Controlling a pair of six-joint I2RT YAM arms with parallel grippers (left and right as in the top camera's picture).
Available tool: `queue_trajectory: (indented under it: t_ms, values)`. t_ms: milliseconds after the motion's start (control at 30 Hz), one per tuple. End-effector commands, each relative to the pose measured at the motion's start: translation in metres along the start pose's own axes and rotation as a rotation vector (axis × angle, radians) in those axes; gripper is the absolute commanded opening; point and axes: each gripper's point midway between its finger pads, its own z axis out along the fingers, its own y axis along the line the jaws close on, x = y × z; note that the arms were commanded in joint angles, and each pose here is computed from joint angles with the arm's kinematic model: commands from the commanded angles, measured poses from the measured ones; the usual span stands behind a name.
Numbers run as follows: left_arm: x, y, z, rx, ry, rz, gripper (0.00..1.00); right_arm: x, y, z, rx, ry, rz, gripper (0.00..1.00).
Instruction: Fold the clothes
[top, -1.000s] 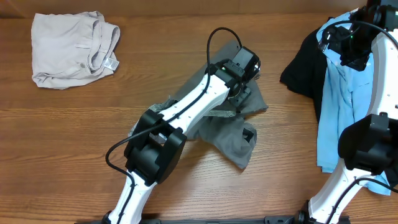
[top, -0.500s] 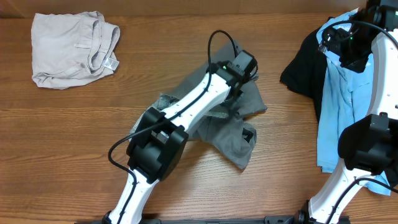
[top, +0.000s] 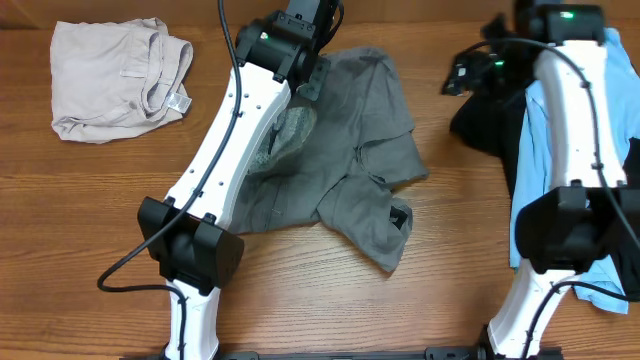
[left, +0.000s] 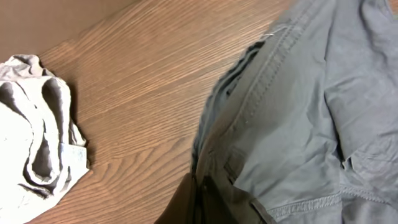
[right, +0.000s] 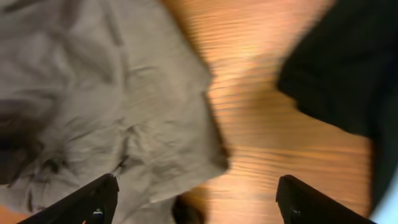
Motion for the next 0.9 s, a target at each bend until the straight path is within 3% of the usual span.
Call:
queue_trajectory:
  t_ms: [0,367,867]
  values:
    - [-0.003,0.014,-0.003,-0.016,-0.013,-0.007,0.04,0.001,0.026,0.008,0.009,-0.035,0.0,0.84]
    - [-0.002,0.019,-0.002,-0.009,-0.006,-0.017,0.04,-0.002,0.014,0.112,0.007,-0.107,-0.072,0.82]
    - [-0.002,0.015,-0.002,0.009,-0.007,-0.017,0.04,-0.008,-0.003,0.172,-0.004,-0.265,-0.175,0.77]
